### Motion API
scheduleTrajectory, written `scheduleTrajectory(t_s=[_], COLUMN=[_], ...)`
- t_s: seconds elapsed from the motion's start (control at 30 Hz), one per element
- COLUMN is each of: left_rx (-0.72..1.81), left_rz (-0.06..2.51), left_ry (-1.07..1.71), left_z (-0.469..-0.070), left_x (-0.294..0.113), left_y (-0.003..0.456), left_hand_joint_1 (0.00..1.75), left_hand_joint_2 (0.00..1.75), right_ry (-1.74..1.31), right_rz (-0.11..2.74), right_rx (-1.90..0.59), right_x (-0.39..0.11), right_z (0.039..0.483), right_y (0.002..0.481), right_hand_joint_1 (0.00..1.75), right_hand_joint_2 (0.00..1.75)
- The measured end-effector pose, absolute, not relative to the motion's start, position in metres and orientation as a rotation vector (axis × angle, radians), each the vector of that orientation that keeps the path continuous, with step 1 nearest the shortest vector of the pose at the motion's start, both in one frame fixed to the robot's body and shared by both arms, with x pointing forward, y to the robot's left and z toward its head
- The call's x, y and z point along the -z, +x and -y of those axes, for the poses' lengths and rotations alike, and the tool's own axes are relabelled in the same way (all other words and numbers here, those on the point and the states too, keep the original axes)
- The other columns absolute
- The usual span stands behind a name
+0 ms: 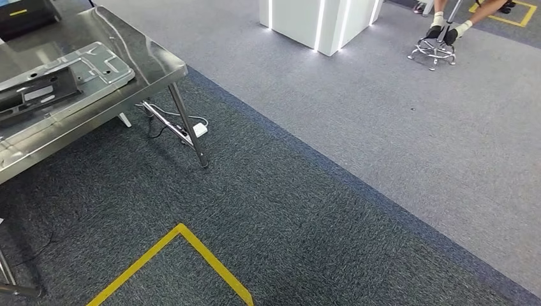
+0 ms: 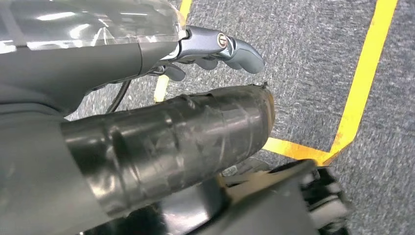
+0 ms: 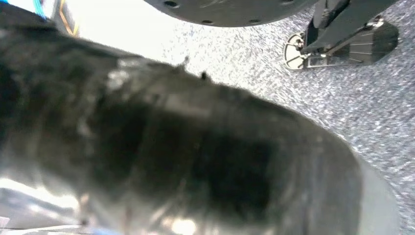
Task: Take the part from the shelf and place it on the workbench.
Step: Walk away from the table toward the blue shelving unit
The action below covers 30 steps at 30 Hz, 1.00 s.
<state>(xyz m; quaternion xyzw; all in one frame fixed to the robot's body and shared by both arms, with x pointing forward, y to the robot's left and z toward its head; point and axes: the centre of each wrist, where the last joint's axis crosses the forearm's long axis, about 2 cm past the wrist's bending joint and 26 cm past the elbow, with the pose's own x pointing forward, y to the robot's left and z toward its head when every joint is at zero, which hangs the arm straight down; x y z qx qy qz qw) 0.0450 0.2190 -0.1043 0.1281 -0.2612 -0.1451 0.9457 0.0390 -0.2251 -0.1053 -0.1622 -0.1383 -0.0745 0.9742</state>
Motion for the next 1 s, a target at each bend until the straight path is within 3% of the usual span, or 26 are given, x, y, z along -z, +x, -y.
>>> scheduleTrajectory(t_s=[1.0], left_rx=[0.32], left_rz=[0.531], left_ry=[0.268], left_z=[-0.2176], left_x=[0.1039], left_y=[0.0466], left_hand_joint_1=[0.0], left_hand_joint_2=[0.0], right_ry=[-0.314], right_rz=[0.268], right_rx=[0.126], right_x=[0.1057], right_z=[0.2275], right_y=[0.0398], right_hand_joint_1=[0.0], right_hand_joint_2=[0.0])
